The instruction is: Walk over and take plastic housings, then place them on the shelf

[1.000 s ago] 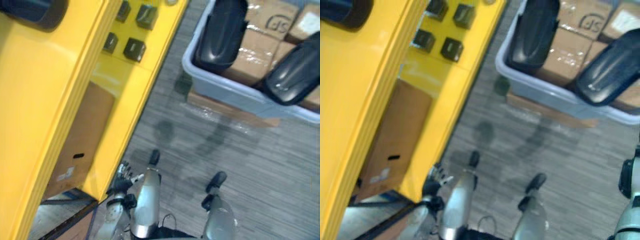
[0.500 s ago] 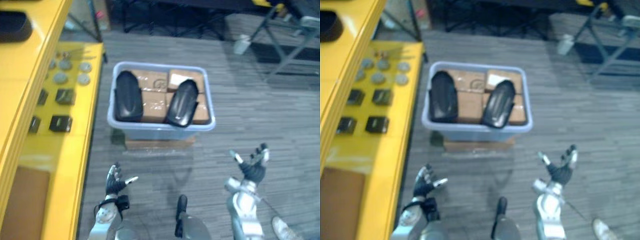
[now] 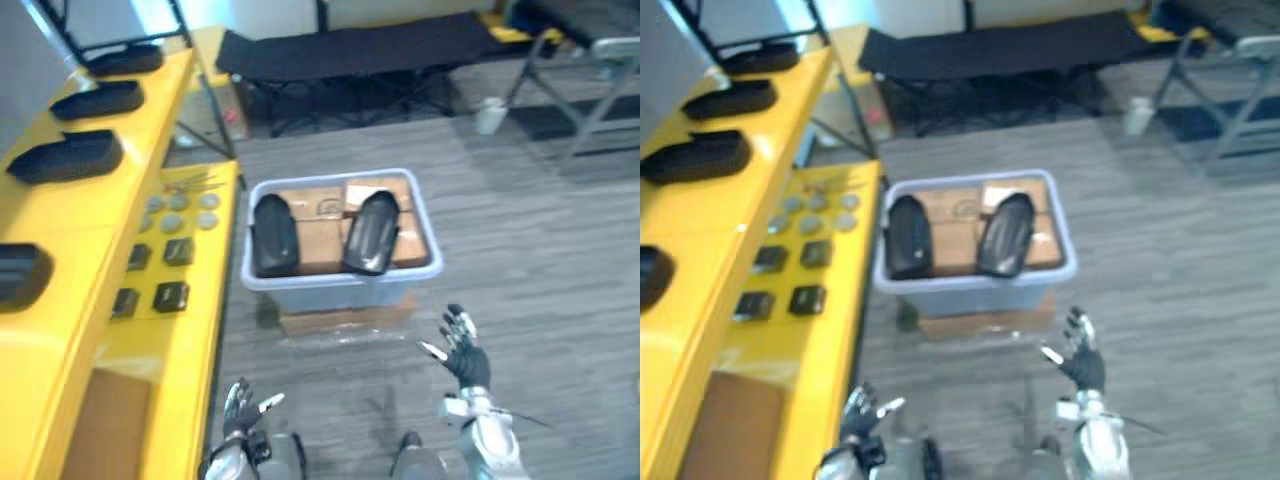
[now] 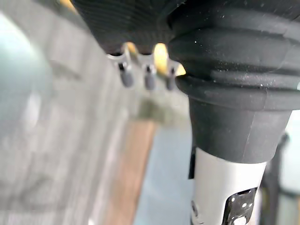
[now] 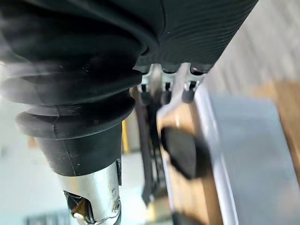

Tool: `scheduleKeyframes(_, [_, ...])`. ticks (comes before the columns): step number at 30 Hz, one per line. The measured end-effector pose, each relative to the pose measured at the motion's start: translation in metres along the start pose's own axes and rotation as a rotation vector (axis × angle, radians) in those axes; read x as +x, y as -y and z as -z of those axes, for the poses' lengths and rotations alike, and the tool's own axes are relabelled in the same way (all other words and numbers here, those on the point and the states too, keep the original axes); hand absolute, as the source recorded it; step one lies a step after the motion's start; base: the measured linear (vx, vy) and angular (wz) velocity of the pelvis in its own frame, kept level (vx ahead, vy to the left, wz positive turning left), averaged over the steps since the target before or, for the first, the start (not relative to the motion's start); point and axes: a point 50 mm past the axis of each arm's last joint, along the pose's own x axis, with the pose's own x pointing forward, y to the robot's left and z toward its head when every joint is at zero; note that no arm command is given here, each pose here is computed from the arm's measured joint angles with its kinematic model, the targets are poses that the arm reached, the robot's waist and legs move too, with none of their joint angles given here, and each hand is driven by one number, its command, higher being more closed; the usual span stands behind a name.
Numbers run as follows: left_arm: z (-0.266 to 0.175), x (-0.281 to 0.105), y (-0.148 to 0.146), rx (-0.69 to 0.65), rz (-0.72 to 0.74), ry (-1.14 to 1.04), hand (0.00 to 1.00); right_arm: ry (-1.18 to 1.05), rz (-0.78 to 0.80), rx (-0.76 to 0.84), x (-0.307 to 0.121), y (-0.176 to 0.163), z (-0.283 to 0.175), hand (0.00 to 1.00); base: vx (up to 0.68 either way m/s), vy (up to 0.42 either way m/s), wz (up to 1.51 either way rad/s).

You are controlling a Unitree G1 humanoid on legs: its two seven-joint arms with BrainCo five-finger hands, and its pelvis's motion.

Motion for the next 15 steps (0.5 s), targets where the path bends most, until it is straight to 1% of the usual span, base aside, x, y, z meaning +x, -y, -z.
scheduleKeyframes(1, [-0.002,0.000,-0.003,0.016,0.003,0.008,0.00,0.003,-0.007,0.016,0.000,-0.005,0.000,0.00,0.25,0.017,0.48])
scheduleKeyframes(3, [-0.010,0.004,-0.003,0.099,0.036,0.051,0.00,0.003,-0.008,0.047,0.003,-0.010,0.000,0.00,0.21,0.001,0.43])
scheduleKeyframes(8, [-0.027,0.002,0.007,0.114,0.095,0.134,0.00,-0.019,0.012,0.084,0.000,-0.010,0.003,0.00,0.23,0.091,0.14])
scheduleKeyframes(9, [-0.035,0.002,0.009,0.112,0.103,0.171,0.00,-0.042,0.024,0.086,-0.006,-0.009,0.008,0.00,0.30,-0.025,0.46])
scheduleKeyframes(12, [-0.055,0.011,0.012,0.124,0.105,0.229,0.00,-0.043,0.041,0.052,-0.010,-0.007,0.009,0.00,0.28,-0.085,0.48])
scheduleKeyframes(15, [-0.058,0.017,0.013,0.132,0.101,0.229,0.00,-0.026,0.059,0.037,-0.012,-0.006,0.005,0.00,0.24,-0.214,0.60])
